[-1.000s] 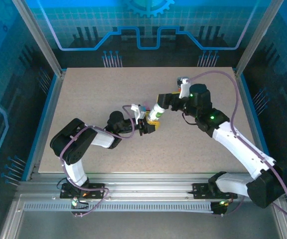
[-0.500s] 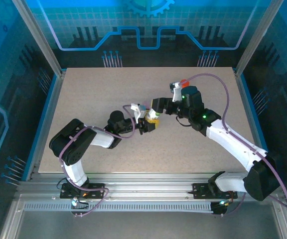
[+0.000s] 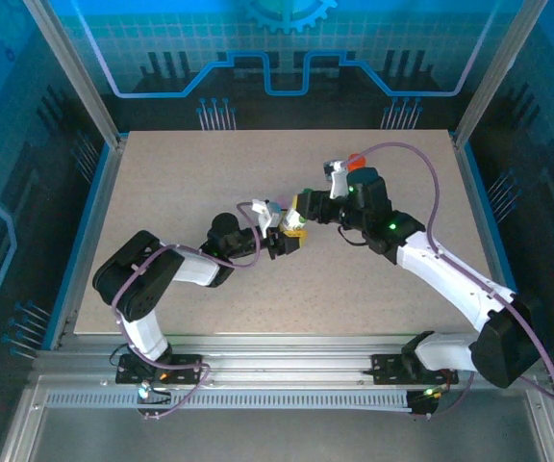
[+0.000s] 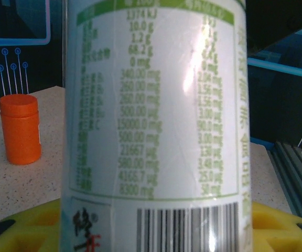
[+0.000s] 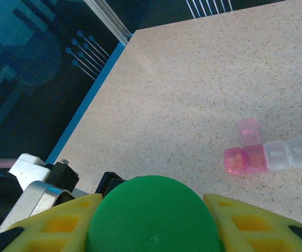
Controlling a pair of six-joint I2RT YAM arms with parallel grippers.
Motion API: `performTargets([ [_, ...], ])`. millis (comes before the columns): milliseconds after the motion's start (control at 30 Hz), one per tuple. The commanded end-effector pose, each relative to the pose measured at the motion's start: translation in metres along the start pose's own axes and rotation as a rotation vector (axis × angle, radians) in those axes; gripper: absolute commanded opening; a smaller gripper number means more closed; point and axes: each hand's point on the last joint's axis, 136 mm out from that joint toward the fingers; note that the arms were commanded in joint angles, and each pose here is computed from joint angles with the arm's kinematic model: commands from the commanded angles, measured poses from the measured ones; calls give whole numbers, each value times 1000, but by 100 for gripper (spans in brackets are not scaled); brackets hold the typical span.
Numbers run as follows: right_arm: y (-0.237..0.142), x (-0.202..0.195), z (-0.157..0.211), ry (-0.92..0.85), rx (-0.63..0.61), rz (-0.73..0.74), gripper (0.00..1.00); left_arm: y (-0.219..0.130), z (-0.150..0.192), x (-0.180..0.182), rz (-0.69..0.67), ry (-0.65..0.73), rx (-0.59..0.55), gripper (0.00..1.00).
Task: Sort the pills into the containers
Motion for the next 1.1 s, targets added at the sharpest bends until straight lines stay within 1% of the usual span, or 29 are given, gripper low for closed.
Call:
performTargets([
  [0, -4, 5, 7, -47, 6, 9, 31, 2, -36, -7, 12, 79, -81, 38],
  [67, -6, 7, 6, -62, -2, 13, 30, 2, -36, -6, 11, 80, -81, 61],
  [133, -8, 10, 6, -69, -8, 7, 29, 3, -36, -5, 11, 73, -73, 95],
  [167, -8, 12, 6, -71, -9, 4, 29, 4, -36, -5, 11, 71, -71, 99],
  [233, -8, 15, 5, -75, -12, -3, 29, 4, -36, -6, 15, 75, -78, 99],
  [300, -8, 16, 5, -75, -12, -4, 28, 3, -37, -7, 19, 81, -86, 96],
  [400, -9, 18, 2, -72, -28, -8, 29, 4, -36, -9, 26, 83, -72, 87],
  [467, -10, 19, 0, -75, -32, -9, 29, 4, -35, -9, 33, 83, -64, 84],
  [567, -10, 19, -2, -77, -44, -5, 29, 5, -32, -11, 45, 73, -51, 71],
  [633, -10, 18, -3, -75, -44, -3, 29, 5, -32, -11, 47, 65, -48, 68],
  [733, -10, 20, -5, -75, -53, -9, 29, 7, -30, -12, 57, 57, -35, 59],
  [800, -10, 21, -6, -77, -59, -9, 28, 8, -27, -12, 60, 47, -18, 56],
  [867, -10, 22, -7, -77, -56, -10, 28, 8, -27, -12, 62, 46, -13, 50],
  [900, -10, 22, -7, -80, -54, -10, 28, 8, -27, -13, 64, 49, -14, 44],
  [967, -9, 23, -7, -79, -54, -10, 28, 8, -28, -14, 63, 55, -16, 37],
  [1067, -10, 23, -7, -77, -56, -8, 28, 8, -31, -15, 62, 65, -23, 31],
])
Point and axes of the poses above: each hand's point on the last joint's axis, 136 mm out from that joint toward the fingers, its own y axis out along the fingers, its own x axis along the line the jaws close on, z = x × y, and after that the axes turned 6 degrees about -y, right-handed
